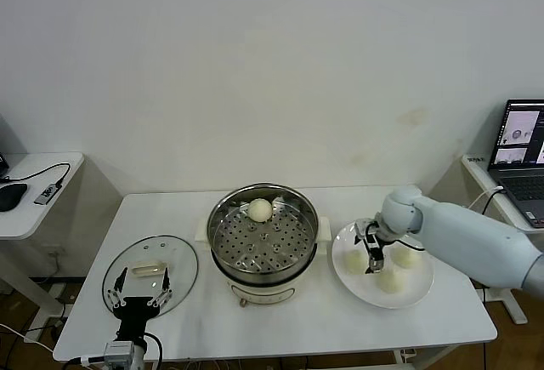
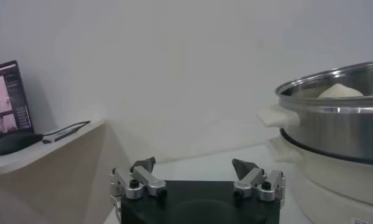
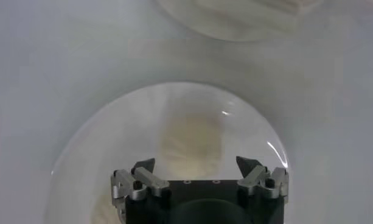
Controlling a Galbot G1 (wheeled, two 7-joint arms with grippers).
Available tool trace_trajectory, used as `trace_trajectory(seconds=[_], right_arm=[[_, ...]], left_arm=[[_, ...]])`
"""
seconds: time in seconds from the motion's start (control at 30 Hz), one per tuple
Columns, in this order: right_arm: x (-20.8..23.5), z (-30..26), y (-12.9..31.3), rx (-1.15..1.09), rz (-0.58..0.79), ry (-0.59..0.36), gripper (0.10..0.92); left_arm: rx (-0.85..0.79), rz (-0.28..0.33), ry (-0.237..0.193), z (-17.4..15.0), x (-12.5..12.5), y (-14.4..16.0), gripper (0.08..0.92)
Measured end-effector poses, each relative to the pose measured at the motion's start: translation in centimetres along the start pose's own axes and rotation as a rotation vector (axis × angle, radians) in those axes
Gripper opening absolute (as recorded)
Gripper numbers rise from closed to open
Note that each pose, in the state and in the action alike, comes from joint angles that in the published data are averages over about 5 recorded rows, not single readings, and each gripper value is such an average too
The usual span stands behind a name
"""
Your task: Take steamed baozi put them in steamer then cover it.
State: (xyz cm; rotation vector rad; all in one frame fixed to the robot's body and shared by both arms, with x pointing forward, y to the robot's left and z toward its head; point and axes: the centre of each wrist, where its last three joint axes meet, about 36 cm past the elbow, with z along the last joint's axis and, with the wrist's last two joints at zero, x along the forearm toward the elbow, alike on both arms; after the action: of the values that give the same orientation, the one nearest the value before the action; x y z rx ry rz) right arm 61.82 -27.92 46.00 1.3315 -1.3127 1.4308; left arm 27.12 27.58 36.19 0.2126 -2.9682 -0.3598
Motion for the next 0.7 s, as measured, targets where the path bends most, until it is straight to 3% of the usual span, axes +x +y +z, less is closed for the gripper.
trace_trajectory(seconds=[0.17, 0.53, 0.7], right_arm=[[-0.8, -0.2, -0.1, -0.004, -0.003, 0.003, 0.81], [-1.3, -0.4, -0.4, -0.019, 0.006, 0.002, 0.65], [-0.3, -0.1, -0.6, -0.027, 0.011, 0.0, 0.614]], left_arm=[[0.0, -0.001, 0.001, 0.0, 0.0, 0.0, 0.823], [0.0, -0.002, -0.003, -0.2, 0.2, 0.0, 0.823], [-0.001, 0.0, -0.006, -0.3, 0.3, 0.0, 0.823]])
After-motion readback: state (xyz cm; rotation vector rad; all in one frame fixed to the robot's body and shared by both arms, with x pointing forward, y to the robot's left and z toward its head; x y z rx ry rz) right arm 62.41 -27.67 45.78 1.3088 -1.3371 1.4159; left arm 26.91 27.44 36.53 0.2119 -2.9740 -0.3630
